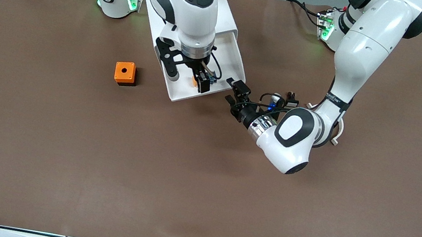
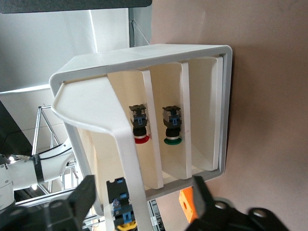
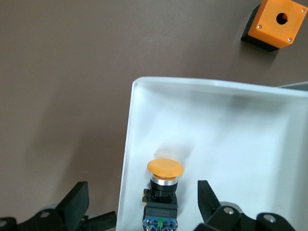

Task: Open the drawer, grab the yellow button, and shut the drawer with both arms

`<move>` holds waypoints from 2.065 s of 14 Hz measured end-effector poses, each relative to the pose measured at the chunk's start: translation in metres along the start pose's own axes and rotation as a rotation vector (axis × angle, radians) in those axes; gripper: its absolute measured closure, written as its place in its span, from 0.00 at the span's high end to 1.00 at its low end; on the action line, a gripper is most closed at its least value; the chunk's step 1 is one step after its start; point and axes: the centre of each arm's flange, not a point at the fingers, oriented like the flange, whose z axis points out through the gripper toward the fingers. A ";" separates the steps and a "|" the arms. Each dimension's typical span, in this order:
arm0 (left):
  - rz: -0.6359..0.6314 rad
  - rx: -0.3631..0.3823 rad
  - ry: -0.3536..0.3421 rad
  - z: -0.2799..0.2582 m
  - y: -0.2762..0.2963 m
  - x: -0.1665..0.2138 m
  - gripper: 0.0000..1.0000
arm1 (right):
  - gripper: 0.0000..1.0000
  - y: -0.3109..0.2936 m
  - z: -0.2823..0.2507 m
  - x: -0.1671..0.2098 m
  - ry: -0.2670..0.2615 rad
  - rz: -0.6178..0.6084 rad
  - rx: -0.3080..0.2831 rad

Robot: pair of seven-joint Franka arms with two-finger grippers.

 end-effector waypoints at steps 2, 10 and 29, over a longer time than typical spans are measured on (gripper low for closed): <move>0.015 -0.018 -0.006 -0.007 -0.005 -0.004 0.99 | 1.00 -0.001 0.009 -0.005 0.003 -0.006 -0.012; 0.148 -0.191 -0.038 -0.088 0.005 0.014 0.99 | 1.00 0.001 0.034 -0.030 0.011 -0.019 -0.036; 0.581 -0.531 0.108 -0.228 -0.031 0.075 1.00 | 0.40 -0.002 0.023 -0.027 0.007 -0.063 -0.080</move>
